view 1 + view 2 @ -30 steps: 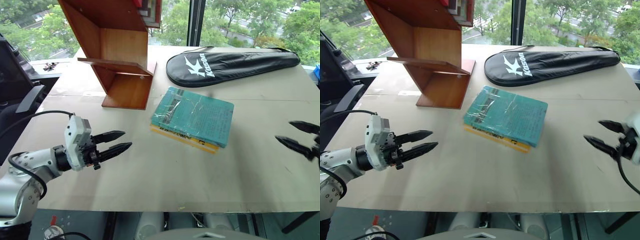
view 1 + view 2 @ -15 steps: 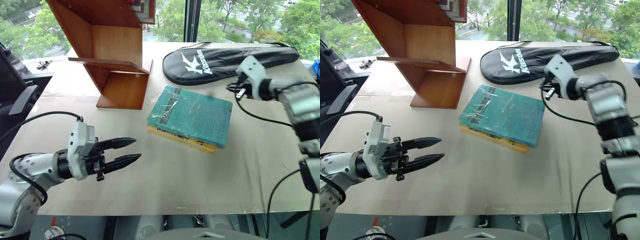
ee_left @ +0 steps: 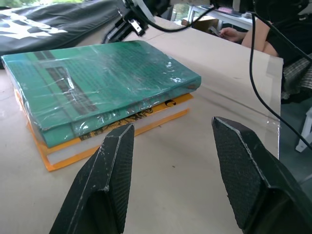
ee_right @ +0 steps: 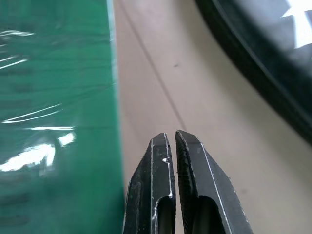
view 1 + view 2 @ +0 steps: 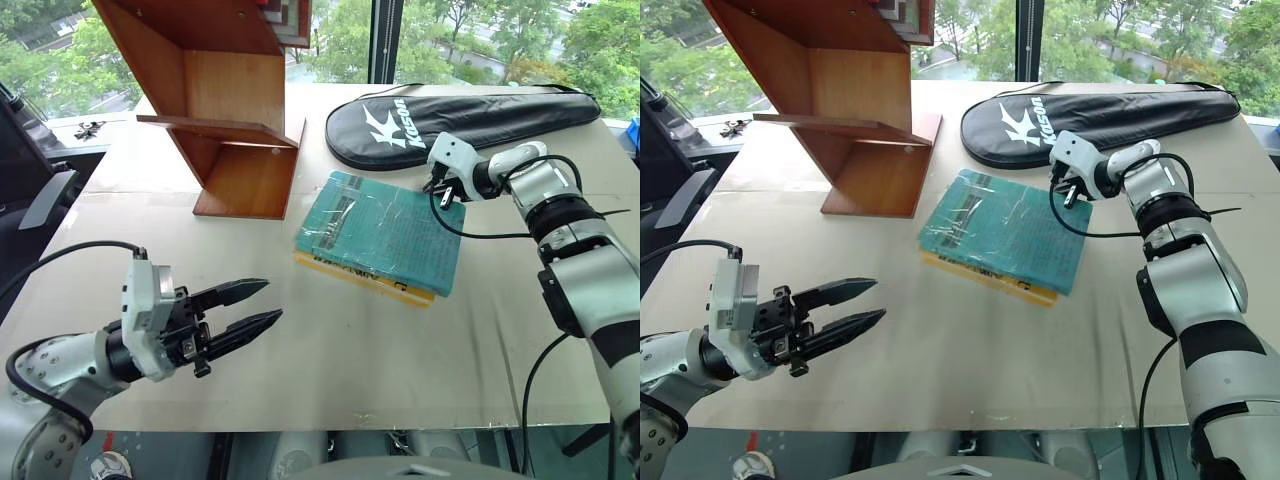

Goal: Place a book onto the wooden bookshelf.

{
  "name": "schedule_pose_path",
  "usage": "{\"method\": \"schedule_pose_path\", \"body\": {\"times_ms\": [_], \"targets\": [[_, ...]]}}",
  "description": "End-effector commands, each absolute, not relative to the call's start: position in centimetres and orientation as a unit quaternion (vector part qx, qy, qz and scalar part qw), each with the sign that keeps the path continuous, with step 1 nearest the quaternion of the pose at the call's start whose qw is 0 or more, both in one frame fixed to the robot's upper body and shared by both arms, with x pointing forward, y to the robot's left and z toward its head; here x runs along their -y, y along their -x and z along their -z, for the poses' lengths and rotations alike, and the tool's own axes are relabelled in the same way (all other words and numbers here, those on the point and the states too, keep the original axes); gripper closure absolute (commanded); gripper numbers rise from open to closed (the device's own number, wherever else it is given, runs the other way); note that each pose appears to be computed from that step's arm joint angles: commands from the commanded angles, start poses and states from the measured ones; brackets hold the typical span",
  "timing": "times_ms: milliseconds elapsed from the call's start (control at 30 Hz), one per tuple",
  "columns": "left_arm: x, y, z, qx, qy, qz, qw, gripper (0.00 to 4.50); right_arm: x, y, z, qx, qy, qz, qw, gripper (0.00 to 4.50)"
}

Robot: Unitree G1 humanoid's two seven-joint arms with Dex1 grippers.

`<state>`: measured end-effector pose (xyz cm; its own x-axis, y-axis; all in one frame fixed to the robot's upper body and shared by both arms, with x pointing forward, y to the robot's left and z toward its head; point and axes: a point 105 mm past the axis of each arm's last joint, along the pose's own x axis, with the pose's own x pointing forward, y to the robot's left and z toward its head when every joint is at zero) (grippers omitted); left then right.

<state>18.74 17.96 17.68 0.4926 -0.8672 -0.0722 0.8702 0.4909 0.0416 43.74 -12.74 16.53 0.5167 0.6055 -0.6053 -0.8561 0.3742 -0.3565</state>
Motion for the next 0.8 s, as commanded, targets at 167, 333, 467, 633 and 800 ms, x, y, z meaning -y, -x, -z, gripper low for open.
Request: {"method": "schedule_pose_path", "body": {"times_ms": [167, 333, 467, 633, 800], "targets": [[-18.1, -19.2, -17.9, -0.006, -0.053, 0.494, 0.868, 1.90, 10.8, -42.8, -18.1, -0.155, 0.336, -0.505, 0.780, 4.45], [-18.5, -19.4, -17.3, -0.018, -0.052, 0.495, 0.867, 1.90, 10.2, -41.8, -17.5, -0.153, 0.326, -0.526, 0.770, 4.45], [-18.8, -19.4, -16.8, -0.028, -0.049, 0.495, 0.867, 1.90, 9.9, -41.2, -17.1, -0.153, 0.320, -0.532, 0.768, 4.45], [-18.9, -19.2, -15.8, -0.051, -0.041, 0.494, 0.867, 1.90, 9.5, -40.6, -17.1, -0.148, 0.313, -0.534, 0.772, 4.45], [-18.5, -19.3, -14.0, -0.102, 0.003, 0.472, 0.876, 1.90, 9.8, -40.3, -17.8, -0.126, 0.317, -0.519, 0.784, 4.45]]}}
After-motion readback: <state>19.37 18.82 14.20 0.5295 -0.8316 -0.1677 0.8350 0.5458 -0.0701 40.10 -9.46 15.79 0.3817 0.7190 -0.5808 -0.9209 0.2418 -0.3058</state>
